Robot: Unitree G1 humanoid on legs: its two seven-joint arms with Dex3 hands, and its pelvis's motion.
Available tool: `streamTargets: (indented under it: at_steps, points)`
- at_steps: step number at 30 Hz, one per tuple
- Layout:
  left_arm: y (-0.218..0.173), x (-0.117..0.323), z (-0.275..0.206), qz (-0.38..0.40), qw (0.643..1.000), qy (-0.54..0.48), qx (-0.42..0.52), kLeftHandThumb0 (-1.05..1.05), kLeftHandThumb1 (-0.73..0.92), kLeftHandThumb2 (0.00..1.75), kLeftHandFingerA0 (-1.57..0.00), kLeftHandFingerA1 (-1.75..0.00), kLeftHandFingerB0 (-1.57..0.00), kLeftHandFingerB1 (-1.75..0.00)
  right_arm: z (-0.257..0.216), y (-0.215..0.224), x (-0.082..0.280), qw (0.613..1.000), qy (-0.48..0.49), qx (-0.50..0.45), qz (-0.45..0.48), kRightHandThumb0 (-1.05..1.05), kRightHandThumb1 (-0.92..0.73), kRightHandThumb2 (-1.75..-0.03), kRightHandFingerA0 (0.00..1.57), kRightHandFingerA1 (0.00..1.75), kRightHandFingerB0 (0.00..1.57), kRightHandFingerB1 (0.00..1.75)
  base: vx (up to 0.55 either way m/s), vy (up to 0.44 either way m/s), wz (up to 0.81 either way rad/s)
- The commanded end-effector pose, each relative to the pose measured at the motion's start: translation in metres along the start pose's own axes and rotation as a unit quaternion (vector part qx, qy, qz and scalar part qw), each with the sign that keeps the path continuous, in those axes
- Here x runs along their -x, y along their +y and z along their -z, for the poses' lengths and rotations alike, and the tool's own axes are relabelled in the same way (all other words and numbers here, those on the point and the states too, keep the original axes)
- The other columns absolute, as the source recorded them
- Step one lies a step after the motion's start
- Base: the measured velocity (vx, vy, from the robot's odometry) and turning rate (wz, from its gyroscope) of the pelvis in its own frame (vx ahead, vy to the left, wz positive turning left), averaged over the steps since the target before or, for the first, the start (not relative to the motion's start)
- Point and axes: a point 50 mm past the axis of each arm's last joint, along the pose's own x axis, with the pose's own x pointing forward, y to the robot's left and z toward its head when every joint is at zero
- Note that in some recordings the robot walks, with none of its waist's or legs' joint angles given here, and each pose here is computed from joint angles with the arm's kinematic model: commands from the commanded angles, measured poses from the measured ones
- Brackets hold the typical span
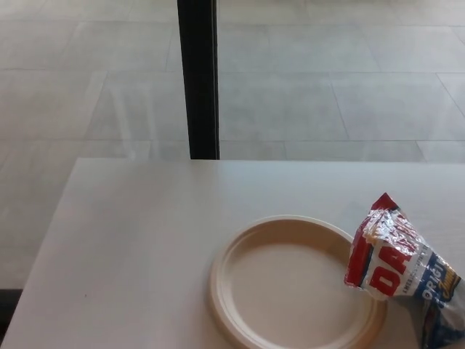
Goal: The robot uses its right hand to pick up a bag of sunflower seeds kept in the middle of the desk and tilts it over a plate kept next to it to pour out a few seeds and then puts the bag of seeds back on the desk
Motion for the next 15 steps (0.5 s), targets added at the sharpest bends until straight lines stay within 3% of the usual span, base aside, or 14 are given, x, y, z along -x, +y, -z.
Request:
streamTargets:
  at_steps: [1,2,3,5,6,7,8,10,11,12,13,14,15]
  points:
    - [0.018,0.005,-0.009,0.012,0.996,-0.014,0.082,-0.65,0.71,1.01,-0.13,-0.70,-0.06,-0.57,-0.006,-0.029,0.004,0.996,-0.042,-0.077,0.025,-0.49,-0.70,-0.62,0.00,0.28,0.04,0.25,0.00,0.000,0.00]
    - [0.019,0.005,-0.008,0.011,0.996,-0.014,0.085,-0.62,0.81,0.78,-0.08,-0.75,-0.01,-0.52,-0.004,-0.032,0.004,0.994,-0.036,-0.097,0.031,-0.51,-0.69,-0.61,0.00,0.26,0.06,0.26,0.00,0.000,0.00]
    - [0.022,0.006,-0.006,0.007,0.996,-0.012,0.090,-0.63,0.81,0.76,-0.04,-0.72,0.00,-0.46,-0.001,-0.036,0.006,0.991,-0.034,-0.121,0.038,-0.50,-0.65,-0.65,0.03,0.16,0.07,0.23,0.00,0.000,0.00]
    - [0.023,0.006,-0.006,0.006,0.996,-0.013,0.089,-0.63,0.85,0.76,-0.02,-0.74,0.00,-0.44,-0.001,-0.039,0.005,0.988,-0.031,-0.139,0.053,-0.51,-0.69,-0.61,0.00,0.24,0.07,0.25,0.00,0.000,0.00]
    - [0.024,0.006,-0.007,0.001,0.995,-0.013,0.098,-0.68,0.64,1.06,-0.02,-0.59,0.00,-0.41,-0.004,-0.044,0.004,0.983,-0.033,-0.168,0.071,-0.55,-0.48,-0.85,0.00,0.24,0.03,0.30,0.00,0.000,0.00]
    - [0.025,0.006,-0.007,0.001,0.995,-0.013,0.099,-0.68,0.64,1.06,-0.02,-0.59,0.00,-0.41,-0.004,-0.044,0.004,0.982,-0.033,-0.172,0.073,-0.55,-0.48,-0.85,0.00,0.24,0.03,0.30,0.00,0.000,0.00]
    - [0.023,0.005,-0.006,0.002,0.995,-0.014,0.097,-0.68,0.66,1.07,-0.02,-0.58,0.00,-0.40,-0.008,-0.050,0.003,0.978,-0.035,-0.184,0.091,-0.54,-0.67,-0.63,0.01,0.24,0.07,0.25,0.00,0.000,0.00]
    - [0.024,0.003,-0.011,-0.004,0.991,-0.028,0.129,-0.68,0.65,1.10,0.00,-0.56,0.00,-0.39,-0.026,-0.061,0.000,0.971,-0.064,-0.203,0.110,-0.57,-0.70,-0.64,0.03,0.20,0.07,0.23,0.00,0.000,0.00]
    - [0.025,0.004,-0.013,-0.004,0.991,-0.033,0.130,-0.68,0.89,0.75,0.00,-0.66,-0.03,-0.31,-0.032,-0.063,-0.001,0.969,-0.075,-0.208,0.112,-0.67,-0.51,-0.83,0.00,0.09,0.04,0.23,0.00,0.000,0.00]
    - [0.025,0.004,-0.016,-0.001,0.991,-0.042,0.123,-0.70,0.67,1.12,-0.01,-0.59,0.00,-0.39,-0.041,-0.068,-0.003,0.966,-0.092,-0.214,0.114,-0.75,-0.52,-0.81,0.00,0.00,0.05,0.18,0.00,0.000,0.00]
    - [0.026,0.003,-0.021,0.001,0.992,-0.050,0.119,-0.71,0.67,1.13,-0.02,-0.60,0.00,-0.39,-0.056,-0.073,-0.005,0.964,-0.114,-0.208,0.121,-0.71,-0.53,-0.86,0.00,0.10,0.05,0.23,0.00,0.000,0.00]
    - [0.026,0.003,-0.022,0.001,0.992,-0.051,0.119,-0.71,0.67,1.13,-0.02,-0.60,0.00,-0.39,-0.060,-0.074,-0.005,0.964,-0.119,-0.205,0.123,-0.71,-0.53,-0.86,0.00,0.10,0.05,0.23,0.00,0.000,0.00]
    - [0.026,0.003,-0.025,0.000,0.991,-0.055,0.125,-0.71,0.66,1.12,-0.03,-0.61,-0.01,-0.39,-0.071,-0.078,-0.006,0.954,-0.147,-0.234,0.116,-0.75,-0.51,-0.79,0.00,0.00,0.04,0.13,0.00,0.000,0.00]
